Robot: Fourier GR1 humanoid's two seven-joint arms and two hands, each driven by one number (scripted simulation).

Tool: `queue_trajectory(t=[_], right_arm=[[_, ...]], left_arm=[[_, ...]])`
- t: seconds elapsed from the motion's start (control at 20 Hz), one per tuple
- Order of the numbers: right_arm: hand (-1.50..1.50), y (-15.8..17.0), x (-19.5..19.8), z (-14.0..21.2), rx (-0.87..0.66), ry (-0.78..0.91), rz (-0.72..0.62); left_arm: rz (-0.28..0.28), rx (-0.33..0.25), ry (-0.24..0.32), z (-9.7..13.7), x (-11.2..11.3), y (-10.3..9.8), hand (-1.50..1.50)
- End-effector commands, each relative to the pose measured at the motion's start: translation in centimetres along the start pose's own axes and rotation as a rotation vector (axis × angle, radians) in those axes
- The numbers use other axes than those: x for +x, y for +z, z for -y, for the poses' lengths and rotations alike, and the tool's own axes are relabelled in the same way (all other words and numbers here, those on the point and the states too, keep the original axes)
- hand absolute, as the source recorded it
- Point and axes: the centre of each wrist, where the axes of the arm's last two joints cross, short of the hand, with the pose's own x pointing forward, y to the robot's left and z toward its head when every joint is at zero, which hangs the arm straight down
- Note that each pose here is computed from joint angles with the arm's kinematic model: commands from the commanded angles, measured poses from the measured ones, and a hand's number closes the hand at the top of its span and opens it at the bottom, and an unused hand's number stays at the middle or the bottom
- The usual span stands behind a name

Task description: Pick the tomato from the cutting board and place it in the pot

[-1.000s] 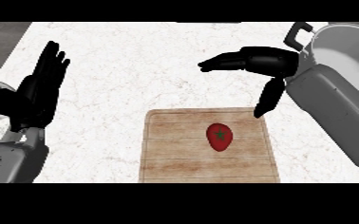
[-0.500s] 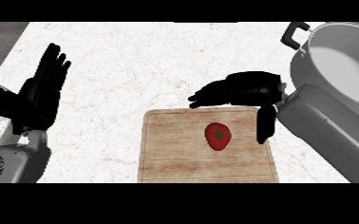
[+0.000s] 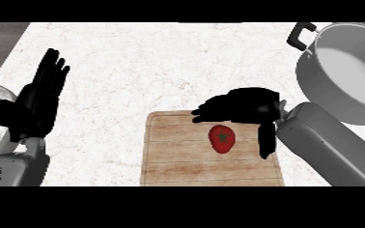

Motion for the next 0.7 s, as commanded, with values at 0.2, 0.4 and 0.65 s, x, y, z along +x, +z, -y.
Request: queue_trajectory(t=[0.2, 0.4, 0.65], right_arm=[[-1.50, -1.8, 0.5, -2.3, 0.024, 0.027, -0.045], [-1.50, -2.4, -0.6, -1.3, 0.003, 0.006, -0.011], [-1.50, -4.5, -0.8, -2.0, 0.019, 0.036, -0.053]], left_arm=[[-0.003, 0.000, 0.009, 0.2, 1.5, 0.0, 0.00], [0.000, -0.010, 0.014, -0.5, 1.8, -1.1, 0.00], [-0.010, 0.007, 0.003, 0.9, 0.1, -1.2, 0.00]])
